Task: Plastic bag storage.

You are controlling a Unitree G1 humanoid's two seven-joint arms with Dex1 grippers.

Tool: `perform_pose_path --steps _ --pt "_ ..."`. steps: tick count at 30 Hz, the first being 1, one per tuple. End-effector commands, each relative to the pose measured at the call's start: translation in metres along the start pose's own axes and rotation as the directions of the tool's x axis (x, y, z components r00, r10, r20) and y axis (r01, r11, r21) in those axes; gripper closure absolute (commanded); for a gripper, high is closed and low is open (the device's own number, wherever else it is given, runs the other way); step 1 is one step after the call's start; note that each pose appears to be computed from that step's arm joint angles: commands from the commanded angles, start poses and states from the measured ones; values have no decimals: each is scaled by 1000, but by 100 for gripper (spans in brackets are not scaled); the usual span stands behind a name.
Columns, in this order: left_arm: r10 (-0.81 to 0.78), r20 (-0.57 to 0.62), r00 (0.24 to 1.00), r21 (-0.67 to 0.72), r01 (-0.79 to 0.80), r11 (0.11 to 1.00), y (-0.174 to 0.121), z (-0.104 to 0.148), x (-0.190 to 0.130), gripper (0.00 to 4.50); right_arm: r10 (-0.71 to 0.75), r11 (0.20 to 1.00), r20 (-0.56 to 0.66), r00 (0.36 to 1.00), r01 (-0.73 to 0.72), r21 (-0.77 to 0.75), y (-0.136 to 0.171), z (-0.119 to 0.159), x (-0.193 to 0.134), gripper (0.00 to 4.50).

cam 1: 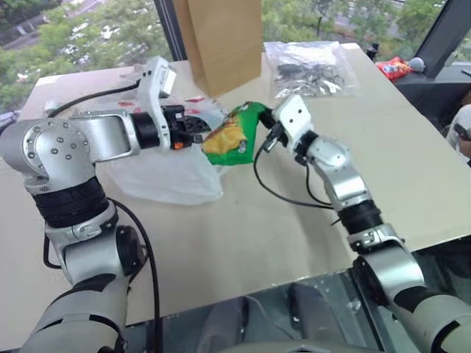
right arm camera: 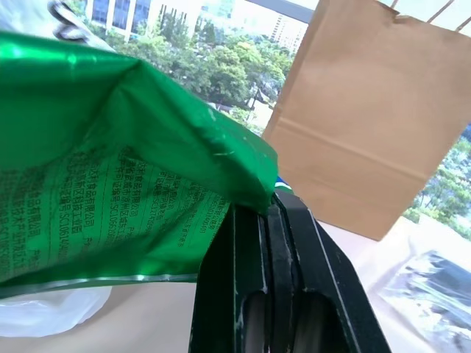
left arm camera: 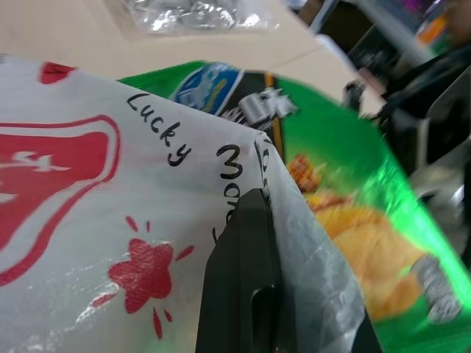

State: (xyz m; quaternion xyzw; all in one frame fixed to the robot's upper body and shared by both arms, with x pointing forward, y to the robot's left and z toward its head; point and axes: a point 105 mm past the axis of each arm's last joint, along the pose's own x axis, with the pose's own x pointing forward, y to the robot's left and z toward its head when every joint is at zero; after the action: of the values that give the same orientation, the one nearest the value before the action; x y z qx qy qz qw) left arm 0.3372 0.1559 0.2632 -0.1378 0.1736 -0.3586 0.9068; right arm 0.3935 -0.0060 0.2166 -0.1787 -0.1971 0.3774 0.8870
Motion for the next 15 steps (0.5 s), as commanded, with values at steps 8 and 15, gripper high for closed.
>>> perform_pose_path --steps 8,15 --pt "-87 161 983 -78 101 992 -21 15 -10 450 -21 1000 61 998 21 -12 -2 32 -2 446" --pt "164 -12 986 59 -163 985 5 -37 -31 450 -28 996 7 1000 29 -84 -9 26 -7 446"
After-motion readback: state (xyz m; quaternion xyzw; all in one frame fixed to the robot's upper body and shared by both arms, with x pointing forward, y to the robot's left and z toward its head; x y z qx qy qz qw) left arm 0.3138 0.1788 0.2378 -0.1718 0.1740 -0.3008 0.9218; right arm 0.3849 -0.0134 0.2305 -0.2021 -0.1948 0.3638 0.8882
